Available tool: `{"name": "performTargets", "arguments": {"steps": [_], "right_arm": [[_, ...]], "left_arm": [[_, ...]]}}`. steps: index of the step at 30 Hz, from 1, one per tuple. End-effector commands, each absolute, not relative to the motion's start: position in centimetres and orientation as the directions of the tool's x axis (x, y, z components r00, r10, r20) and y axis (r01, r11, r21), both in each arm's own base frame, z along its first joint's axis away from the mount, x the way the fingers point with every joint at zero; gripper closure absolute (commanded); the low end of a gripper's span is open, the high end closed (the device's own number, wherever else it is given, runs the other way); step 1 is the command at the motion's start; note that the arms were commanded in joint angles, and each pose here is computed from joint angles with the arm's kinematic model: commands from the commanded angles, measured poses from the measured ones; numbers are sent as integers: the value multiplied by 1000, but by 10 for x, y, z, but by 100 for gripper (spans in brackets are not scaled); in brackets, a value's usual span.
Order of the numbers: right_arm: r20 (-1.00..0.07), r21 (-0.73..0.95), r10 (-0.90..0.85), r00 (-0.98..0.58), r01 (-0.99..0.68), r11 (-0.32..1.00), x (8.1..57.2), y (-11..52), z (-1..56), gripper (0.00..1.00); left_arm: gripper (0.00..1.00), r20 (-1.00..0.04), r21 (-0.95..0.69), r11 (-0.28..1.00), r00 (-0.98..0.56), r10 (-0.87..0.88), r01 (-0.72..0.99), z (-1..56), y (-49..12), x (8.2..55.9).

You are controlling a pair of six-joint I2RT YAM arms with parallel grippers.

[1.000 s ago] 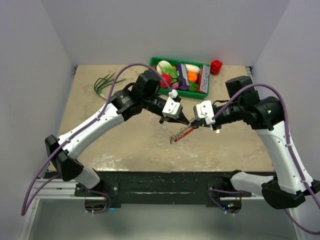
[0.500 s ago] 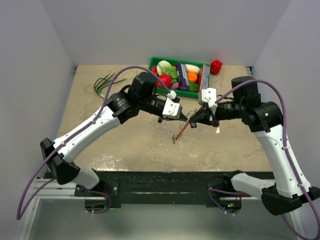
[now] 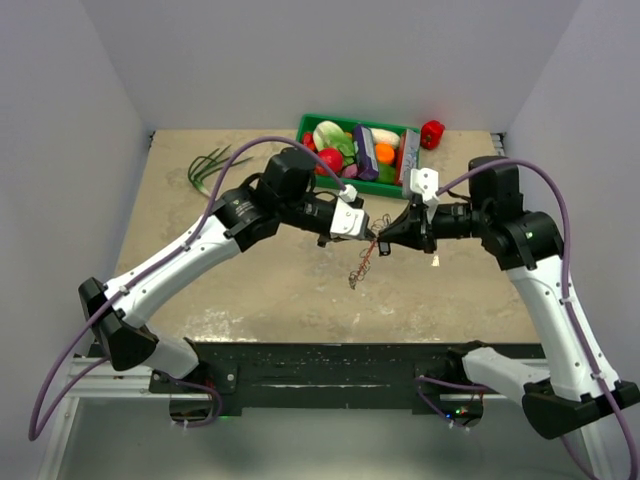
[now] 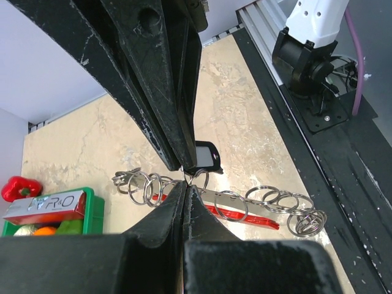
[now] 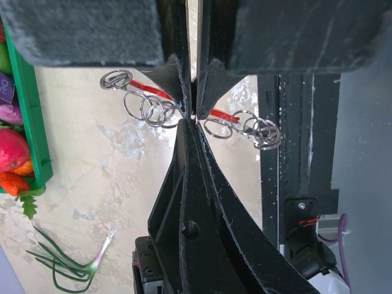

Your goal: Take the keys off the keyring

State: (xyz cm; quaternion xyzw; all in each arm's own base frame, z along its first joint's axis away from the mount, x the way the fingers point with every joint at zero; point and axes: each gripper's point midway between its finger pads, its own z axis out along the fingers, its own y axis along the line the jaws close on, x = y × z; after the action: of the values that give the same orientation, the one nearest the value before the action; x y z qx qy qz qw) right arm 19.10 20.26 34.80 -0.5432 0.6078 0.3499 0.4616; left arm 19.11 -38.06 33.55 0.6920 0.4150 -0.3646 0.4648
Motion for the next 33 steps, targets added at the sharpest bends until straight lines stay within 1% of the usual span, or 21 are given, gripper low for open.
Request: {"name": "performTargets", "arguments": {"steps": [1,7,12,17,21,24,30,33], "right_arm": [[-949,-128,-309,57,-968,215,199,197,356,100],[-956,-104,-292,10,-946,306,210,188,349,100],[-968,-70,-250,-27,-926,371,221,183,355,100],[-973,-61,-230,-26,-930,362,218,185,361,100],[-970,-73,-241,-25,-918,390,221,181,357,100],[-971,-87,-240,-15,-909,407,220,179,355,100],[-968,-139,-250,6,-844,518,231,164,361,100],[-969,-151,-246,6,-803,577,239,157,367,100]], "left_arm": [[100,-896,378,-241,419,149,894,362,-379,170],[100,-896,383,-228,420,144,895,367,-375,168],[100,-897,383,-223,419,141,896,369,-372,167],[100,-898,381,-224,417,139,897,369,-371,164],[100,-898,385,-215,418,136,898,373,-370,165],[100,-905,374,-202,404,136,905,374,-371,166],[100,-937,305,-164,327,126,938,381,-374,167],[100,-952,263,-126,279,130,957,383,-377,172]]}}
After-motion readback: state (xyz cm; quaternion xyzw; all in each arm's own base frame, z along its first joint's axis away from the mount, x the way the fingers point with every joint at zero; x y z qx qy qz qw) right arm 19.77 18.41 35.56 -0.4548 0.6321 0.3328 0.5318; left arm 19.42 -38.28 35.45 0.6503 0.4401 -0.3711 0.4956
